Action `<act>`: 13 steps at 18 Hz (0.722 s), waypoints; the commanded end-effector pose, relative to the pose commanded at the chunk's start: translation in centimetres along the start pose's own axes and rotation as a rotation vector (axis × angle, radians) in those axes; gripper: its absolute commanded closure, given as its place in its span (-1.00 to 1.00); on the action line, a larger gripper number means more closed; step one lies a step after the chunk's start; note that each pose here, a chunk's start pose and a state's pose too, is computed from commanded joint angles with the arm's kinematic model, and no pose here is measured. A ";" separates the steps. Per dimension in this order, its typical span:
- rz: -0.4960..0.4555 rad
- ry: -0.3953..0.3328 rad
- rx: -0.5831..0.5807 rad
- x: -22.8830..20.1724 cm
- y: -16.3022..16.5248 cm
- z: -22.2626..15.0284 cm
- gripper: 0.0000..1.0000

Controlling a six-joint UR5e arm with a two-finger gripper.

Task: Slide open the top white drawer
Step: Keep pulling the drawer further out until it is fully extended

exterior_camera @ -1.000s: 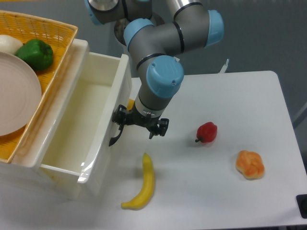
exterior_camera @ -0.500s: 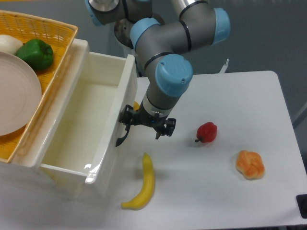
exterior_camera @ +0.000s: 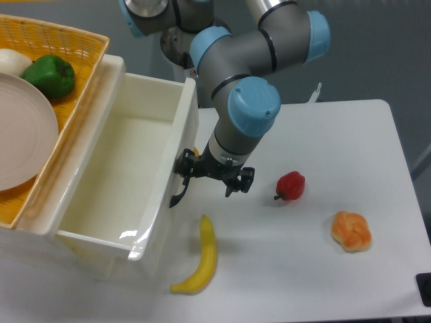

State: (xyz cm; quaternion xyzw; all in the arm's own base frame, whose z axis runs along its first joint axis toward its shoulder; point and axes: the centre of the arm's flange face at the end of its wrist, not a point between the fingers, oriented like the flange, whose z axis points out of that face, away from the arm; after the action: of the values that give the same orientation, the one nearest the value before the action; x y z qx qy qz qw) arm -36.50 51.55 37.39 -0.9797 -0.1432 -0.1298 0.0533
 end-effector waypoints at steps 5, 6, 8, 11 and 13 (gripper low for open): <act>0.002 0.000 0.002 -0.4 0.0 -0.1 -1.00; 0.001 0.001 -0.001 -0.5 0.0 0.1 -1.00; -0.002 0.001 0.002 -0.6 0.1 0.0 -1.00; -0.008 0.007 0.008 -1.0 0.1 0.1 -1.00; -0.008 0.009 0.008 -1.0 0.1 0.2 -1.00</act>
State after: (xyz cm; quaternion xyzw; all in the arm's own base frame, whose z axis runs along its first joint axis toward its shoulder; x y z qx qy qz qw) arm -37.38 51.19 36.93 -0.9783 -0.1473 -0.1340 0.0573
